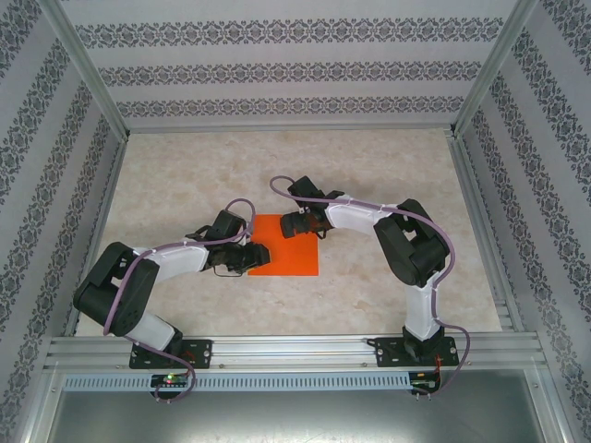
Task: Fold a paper plane with a square sheet of paper (fold left side to right side)
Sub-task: Pick up the square sheet of paper from the center of the table.
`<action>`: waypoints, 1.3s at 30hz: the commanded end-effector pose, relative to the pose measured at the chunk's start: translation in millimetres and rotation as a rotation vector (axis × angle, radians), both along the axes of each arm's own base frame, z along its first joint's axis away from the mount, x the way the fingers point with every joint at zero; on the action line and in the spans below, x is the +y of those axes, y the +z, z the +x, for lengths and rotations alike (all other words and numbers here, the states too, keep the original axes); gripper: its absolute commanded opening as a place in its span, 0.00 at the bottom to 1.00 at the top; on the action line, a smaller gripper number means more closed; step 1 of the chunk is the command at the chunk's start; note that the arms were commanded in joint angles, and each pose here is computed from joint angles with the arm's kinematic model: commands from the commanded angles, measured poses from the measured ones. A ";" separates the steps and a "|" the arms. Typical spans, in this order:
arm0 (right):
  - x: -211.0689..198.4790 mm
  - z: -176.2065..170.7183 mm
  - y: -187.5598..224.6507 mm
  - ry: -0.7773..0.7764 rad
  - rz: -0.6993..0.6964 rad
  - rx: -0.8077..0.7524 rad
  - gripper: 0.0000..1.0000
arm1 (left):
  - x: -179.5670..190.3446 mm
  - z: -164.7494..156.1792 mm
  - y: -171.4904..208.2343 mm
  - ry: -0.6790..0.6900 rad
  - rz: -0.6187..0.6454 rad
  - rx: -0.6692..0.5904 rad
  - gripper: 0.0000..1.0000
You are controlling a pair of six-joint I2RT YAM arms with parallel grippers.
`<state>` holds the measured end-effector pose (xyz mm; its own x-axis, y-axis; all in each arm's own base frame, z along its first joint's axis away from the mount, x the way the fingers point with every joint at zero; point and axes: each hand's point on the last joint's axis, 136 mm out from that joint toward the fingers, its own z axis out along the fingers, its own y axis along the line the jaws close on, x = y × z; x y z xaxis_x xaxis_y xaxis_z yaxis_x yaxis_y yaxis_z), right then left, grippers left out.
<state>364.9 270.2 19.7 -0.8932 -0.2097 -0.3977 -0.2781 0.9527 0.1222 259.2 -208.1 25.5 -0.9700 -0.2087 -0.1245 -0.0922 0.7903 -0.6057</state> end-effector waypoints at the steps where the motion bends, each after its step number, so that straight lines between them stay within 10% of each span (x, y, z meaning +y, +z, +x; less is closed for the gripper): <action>1: 19.9 -20.7 -10.5 0.052 0.024 0.071 0.98 | 1.2 0.5 -7.4 0.007 0.041 0.003 0.42; 12: 35.0 -43.4 0.0 0.082 0.087 0.094 0.86 | -0.2 7.7 -3.6 0.040 0.019 -0.035 0.36; 28: 44.3 -51.4 16.2 0.107 0.179 0.090 0.43 | -12.6 27.2 28.3 0.033 -0.071 -0.141 0.37; 39: 37.8 -44.9 73.9 0.174 0.451 0.033 0.27 | 32.2 47.9 110.4 0.065 -0.145 -0.397 0.61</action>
